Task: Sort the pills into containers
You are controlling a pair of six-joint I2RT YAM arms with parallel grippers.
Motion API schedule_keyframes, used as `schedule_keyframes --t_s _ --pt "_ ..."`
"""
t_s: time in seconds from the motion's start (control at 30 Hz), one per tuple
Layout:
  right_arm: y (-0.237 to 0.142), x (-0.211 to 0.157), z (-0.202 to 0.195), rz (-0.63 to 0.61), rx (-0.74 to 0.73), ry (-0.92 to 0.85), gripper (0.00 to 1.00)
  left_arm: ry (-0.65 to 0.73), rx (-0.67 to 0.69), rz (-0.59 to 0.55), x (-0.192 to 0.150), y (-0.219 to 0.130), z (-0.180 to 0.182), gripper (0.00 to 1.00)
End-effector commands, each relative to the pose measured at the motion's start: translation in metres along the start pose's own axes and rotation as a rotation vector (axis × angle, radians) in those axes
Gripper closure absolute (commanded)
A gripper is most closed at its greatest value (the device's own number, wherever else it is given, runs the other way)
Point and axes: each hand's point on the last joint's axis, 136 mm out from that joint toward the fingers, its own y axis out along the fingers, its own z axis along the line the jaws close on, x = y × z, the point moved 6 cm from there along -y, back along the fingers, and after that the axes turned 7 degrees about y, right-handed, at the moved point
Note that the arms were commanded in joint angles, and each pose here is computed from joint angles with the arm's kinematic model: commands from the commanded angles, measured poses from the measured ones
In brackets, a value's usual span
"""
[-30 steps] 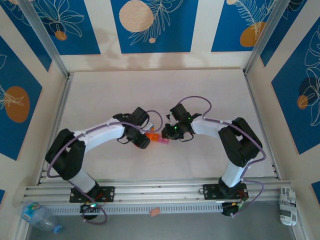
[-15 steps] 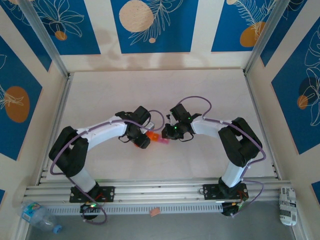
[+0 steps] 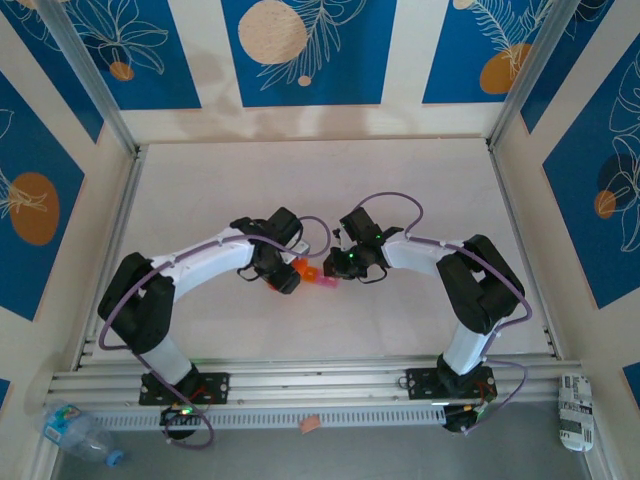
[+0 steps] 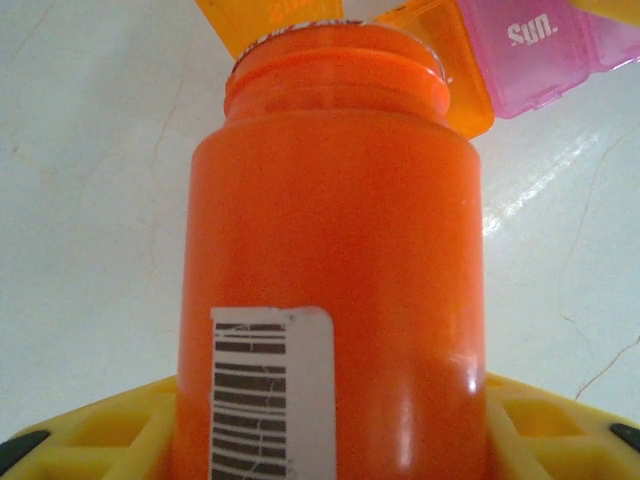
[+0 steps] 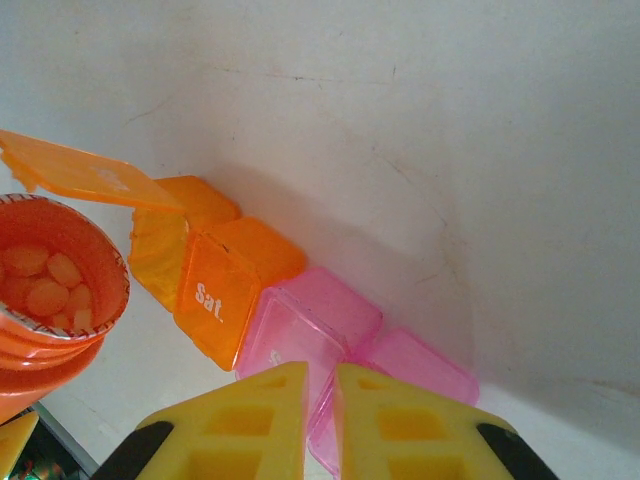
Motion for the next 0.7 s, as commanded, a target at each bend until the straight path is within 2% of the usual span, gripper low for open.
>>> schedule_keyframes --t_s 0.0,0.37,0.67 --pt "0.012 -0.016 -0.017 0.069 -0.068 0.028 0.82 0.034 -0.002 0.037 -0.001 0.002 -0.002 1.0" --pt "0.013 -0.017 -0.017 0.071 -0.071 0.03 0.83 0.025 -0.017 0.014 -0.006 0.012 -0.005 1.0" --pt "0.014 -0.018 -0.02 0.074 -0.081 0.036 0.83 0.022 -0.007 -0.058 -0.01 0.013 -0.005 1.0"
